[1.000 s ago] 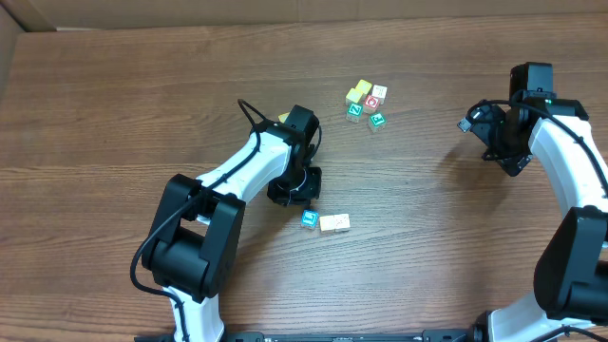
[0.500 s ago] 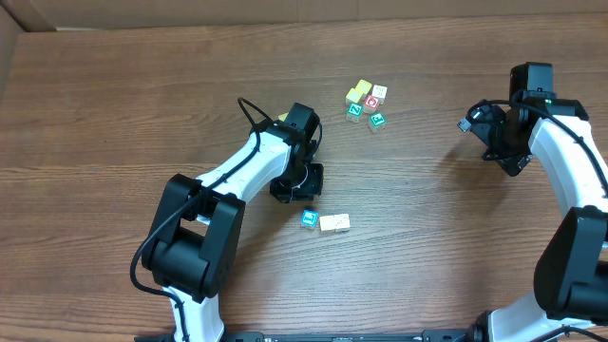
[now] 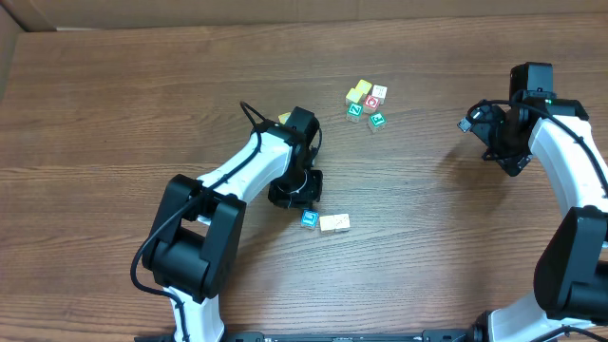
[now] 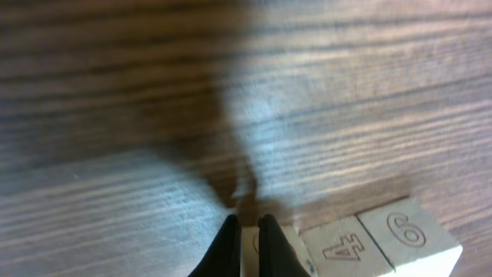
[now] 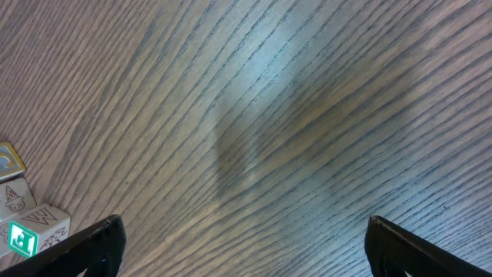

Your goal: Flip 3 blocks

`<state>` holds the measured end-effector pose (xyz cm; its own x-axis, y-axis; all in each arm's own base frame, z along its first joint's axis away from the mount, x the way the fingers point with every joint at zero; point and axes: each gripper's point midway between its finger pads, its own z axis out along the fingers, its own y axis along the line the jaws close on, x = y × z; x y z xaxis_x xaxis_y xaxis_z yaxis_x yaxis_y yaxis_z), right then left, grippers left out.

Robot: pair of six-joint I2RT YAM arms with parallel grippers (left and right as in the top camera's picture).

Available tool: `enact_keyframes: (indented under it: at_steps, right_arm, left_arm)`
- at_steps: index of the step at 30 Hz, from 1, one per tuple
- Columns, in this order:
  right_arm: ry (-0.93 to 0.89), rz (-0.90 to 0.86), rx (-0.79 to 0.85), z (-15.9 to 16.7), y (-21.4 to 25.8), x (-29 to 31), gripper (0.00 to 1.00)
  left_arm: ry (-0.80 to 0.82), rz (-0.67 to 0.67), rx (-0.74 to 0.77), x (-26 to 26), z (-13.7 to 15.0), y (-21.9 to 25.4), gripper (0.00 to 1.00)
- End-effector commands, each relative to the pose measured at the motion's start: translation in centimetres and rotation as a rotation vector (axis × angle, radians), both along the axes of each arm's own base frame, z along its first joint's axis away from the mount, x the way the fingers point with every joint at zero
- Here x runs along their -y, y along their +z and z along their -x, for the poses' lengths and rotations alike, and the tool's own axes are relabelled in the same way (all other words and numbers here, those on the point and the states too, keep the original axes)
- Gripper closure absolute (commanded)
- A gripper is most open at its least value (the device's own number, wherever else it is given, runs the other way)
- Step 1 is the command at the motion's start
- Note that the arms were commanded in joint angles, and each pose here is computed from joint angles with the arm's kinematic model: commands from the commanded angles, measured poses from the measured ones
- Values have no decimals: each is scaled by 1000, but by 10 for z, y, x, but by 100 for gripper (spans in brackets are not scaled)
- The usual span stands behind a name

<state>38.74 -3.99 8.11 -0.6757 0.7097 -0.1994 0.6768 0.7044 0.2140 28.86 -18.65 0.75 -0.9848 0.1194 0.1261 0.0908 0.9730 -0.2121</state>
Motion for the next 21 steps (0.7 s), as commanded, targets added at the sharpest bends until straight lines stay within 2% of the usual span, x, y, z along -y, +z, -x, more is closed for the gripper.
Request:
enact_keyframes:
  at_steps: [1,8,13,17,21]
  right_arm:
    - [6,9,17,-3,5,1,0]
    - [6,9,18,-3,5,1,0]
    - [6,9,18,-3,6,1,0]
    - [6,9,18,-3,5,1,0]
    - [6,9,18,-3,5,1,0]
  left_arm:
    - [-29,11,-22,4,9,1,96]
    - [-29,-7,-57,0,17,2,96]
    - [-13,-20,-36,-2,12,1,96]
    - [94,-160,13,-31,-4,1,96]
    - [209,-173,0,-52,-15,9,96]
